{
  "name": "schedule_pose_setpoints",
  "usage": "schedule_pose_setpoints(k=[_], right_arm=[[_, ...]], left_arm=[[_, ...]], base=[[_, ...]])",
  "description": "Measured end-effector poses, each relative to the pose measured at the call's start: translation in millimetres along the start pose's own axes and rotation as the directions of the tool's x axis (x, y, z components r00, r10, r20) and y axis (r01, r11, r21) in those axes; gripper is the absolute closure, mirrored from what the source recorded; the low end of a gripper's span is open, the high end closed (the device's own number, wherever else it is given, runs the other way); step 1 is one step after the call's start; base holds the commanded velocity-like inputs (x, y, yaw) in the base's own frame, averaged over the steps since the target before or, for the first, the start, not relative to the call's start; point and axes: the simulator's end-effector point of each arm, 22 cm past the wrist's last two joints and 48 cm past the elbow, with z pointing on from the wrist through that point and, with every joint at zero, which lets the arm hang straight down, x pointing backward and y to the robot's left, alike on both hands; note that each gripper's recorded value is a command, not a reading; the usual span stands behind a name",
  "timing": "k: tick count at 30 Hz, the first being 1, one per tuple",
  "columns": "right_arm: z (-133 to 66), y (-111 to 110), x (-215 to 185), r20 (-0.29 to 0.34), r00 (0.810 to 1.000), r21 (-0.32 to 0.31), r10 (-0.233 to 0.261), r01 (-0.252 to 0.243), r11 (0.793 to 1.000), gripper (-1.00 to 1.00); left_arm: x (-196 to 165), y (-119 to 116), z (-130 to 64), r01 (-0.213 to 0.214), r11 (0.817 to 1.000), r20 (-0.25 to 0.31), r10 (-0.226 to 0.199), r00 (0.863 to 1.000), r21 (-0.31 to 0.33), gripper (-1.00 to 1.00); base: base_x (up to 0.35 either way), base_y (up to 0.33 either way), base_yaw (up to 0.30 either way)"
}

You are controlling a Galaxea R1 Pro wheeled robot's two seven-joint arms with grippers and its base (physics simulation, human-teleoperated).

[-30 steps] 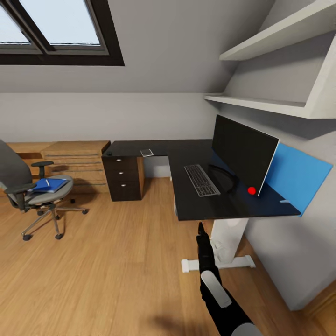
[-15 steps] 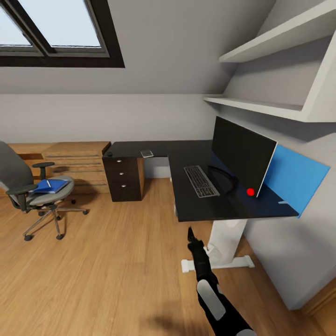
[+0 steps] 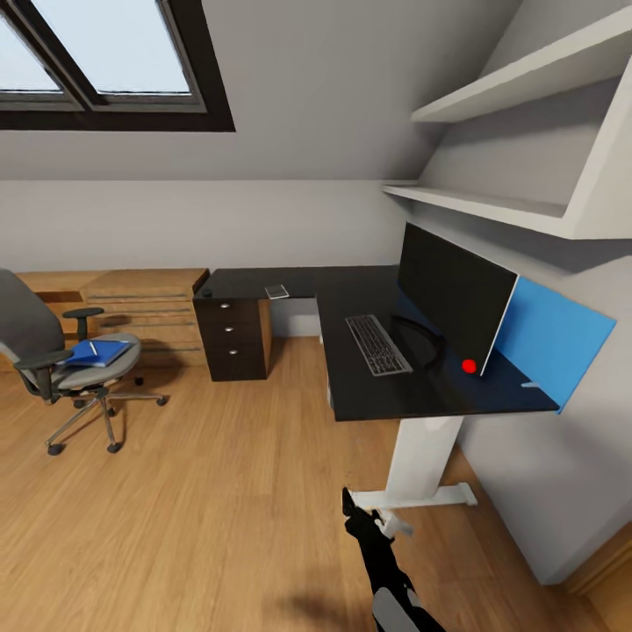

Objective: In the bedroom, organize the workspace by keeping the computer under the desk, ensuring the monitor is on the desk, placing the keyboard on the desk next to the monitor, placing the mouse on the desk next to the keyboard, moving the folder from the swivel chair onto the desk next to the mouse, stacking the notebook on top of the folder with the pen on top of the notebook, and positioning the swivel chair next to the desk.

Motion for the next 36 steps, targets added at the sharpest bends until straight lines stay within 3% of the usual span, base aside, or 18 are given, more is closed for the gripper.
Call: schedule_pose_setpoints(k=[7, 13, 17, 26, 32, 36], right_arm=[[-34.2, -26, 58, -0.167, 0.975, -0.013, -0.146, 0.146, 0.989, -1.0], [-57.9, -58, 68, -0.224, 0.948, 0.004, -0.226, 0.232, 0.973, -1.0], [-76.5, -78, 77, -0.271, 0.931, 0.033, -0.244, 0.262, 0.964, -1.0], [-102.6, -103, 81, -0.329, 0.909, 0.075, -0.255, 0.294, 0.953, -1.0], [-109.9, -104, 75, -0.324, 0.908, 0.083, -0.264, 0.306, 0.948, -1.0], [-111.7, -100, 68, -0.301, 0.912, 0.082, -0.277, 0.314, 0.946, -1.0]], left_arm=[[3, 2, -8.5, -0.006, 1.0, -0.024, 0.006, 1.0, 0.0, -1.0], [14, 2, -16.0, -0.02, 1.0, -0.091, 0.021, 0.996, 0.005, -1.0], [27, 2, -22.3, -0.036, 0.999, -0.164, 0.038, 0.986, 0.012, -1.0], [50, 7, -38.6, -0.058, 0.998, -0.251, 0.061, 0.966, 0.016, -1.0], [85, 14, -56.3, -0.082, 0.996, -0.335, 0.083, 0.938, 0.018, -1.0], [88, 14, -60.4, -0.087, 0.996, -0.355, 0.089, 0.931, 0.02, -1.0]], base=[[0.0, 0.0, 0.0], [0.0, 0.0, 0.0], [0.0, 0.0, 0.0], [0.0, 0.0, 0.0], [0.0, 0.0, 0.0], [0.0, 0.0, 0.0]])
